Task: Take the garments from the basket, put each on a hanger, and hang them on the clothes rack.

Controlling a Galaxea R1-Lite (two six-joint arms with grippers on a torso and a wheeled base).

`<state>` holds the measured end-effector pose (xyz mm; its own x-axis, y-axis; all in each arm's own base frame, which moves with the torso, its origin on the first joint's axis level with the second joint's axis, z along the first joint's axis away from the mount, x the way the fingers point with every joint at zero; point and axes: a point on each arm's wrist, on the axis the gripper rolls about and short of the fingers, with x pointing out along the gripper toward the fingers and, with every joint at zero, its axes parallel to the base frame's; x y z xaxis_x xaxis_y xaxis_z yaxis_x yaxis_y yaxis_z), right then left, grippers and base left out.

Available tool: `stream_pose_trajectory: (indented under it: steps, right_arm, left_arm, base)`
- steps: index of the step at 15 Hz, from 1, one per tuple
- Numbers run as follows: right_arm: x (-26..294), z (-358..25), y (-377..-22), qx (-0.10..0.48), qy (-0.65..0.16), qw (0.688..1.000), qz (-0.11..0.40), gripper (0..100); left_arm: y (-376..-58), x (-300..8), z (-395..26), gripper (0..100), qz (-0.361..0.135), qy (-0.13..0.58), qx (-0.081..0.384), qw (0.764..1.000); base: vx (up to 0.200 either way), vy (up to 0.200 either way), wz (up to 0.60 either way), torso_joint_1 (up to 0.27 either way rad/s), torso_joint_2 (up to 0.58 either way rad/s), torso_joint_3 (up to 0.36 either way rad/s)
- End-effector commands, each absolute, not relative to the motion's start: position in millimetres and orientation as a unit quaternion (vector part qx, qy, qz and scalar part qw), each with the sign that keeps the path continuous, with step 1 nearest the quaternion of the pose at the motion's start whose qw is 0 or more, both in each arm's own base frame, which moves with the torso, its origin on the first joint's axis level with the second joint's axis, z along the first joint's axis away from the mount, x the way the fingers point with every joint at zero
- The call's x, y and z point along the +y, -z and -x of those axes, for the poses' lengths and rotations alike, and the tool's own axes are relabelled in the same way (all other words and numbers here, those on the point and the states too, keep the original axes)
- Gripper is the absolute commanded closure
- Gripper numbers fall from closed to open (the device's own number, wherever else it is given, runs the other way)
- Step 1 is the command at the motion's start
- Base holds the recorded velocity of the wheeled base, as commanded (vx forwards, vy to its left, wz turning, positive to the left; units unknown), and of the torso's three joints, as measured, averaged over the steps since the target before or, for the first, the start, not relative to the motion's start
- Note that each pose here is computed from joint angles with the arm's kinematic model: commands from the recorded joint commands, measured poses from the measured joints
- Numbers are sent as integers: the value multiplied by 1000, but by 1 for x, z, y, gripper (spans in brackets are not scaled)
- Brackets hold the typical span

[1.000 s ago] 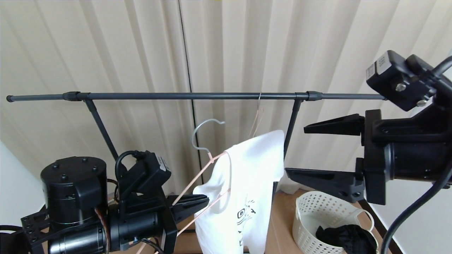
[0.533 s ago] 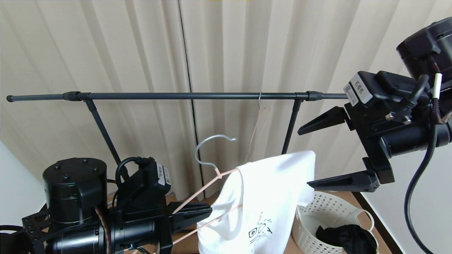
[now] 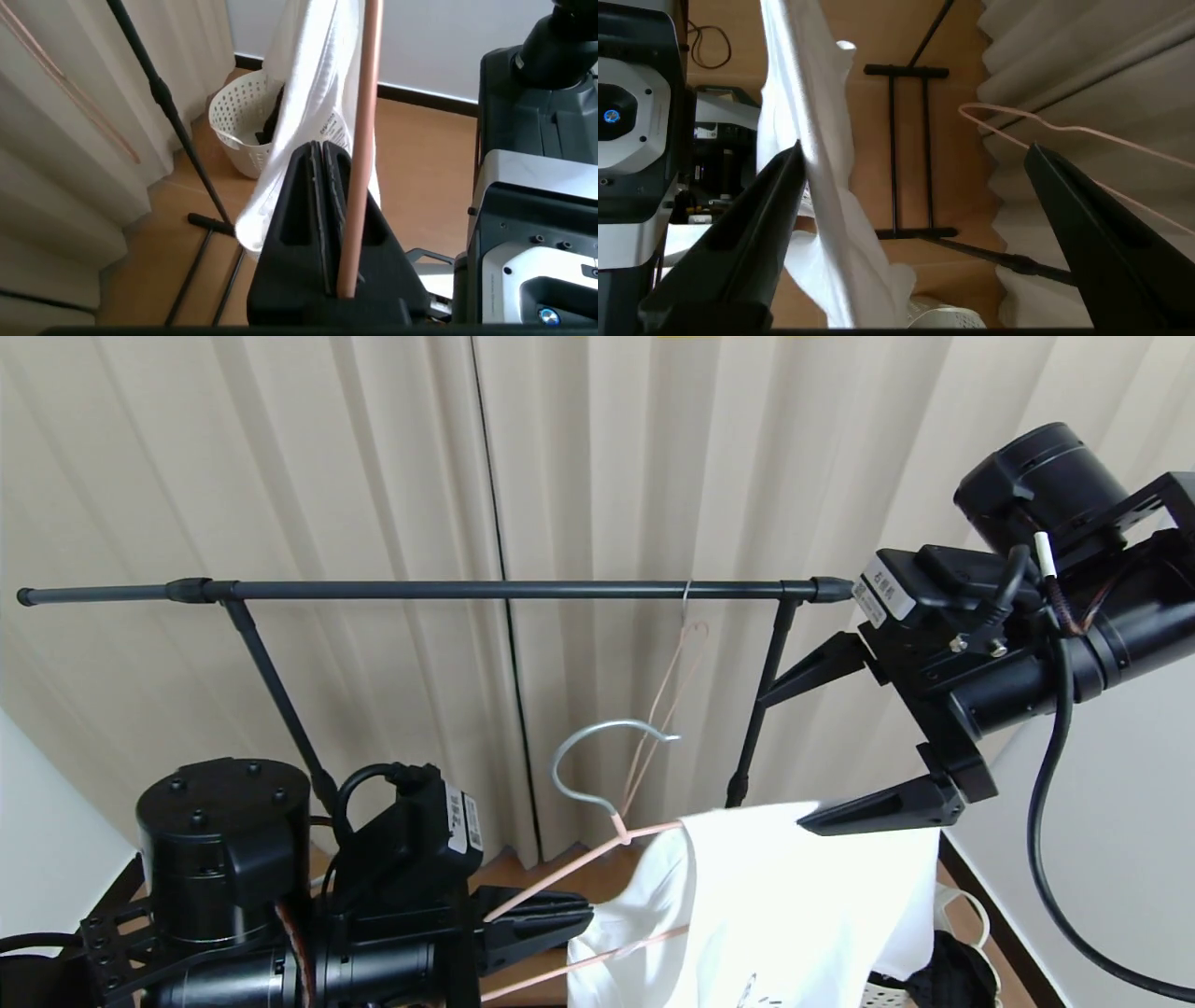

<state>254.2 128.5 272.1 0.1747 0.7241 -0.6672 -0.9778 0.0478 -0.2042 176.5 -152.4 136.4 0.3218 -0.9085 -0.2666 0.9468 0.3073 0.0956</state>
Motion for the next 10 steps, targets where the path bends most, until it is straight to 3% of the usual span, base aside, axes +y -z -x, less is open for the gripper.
stream_pose_trajectory:
  steps: [1, 7, 10]
  right_arm:
    - [136, -256, -260, 215, -623, 682, 316, 0]
    - [148, -254, -242, 241, -640, 660, 313, 0]
    - [149, -255, -241, 245, -638, 663, 307, 0]
  left_arm:
    - [-134, -156, -180, 100, -118, 578, 85, 803]
    - [-136, -158, -182, 100, -118, 577, 81, 804]
    - [-136, -158, -182, 100, -118, 577, 82, 804]
  base:
    - [0, 0, 0, 0, 0, 0]
    - [0, 0, 0, 0, 0, 0]
    - [0, 0, 0, 0, 0, 0]
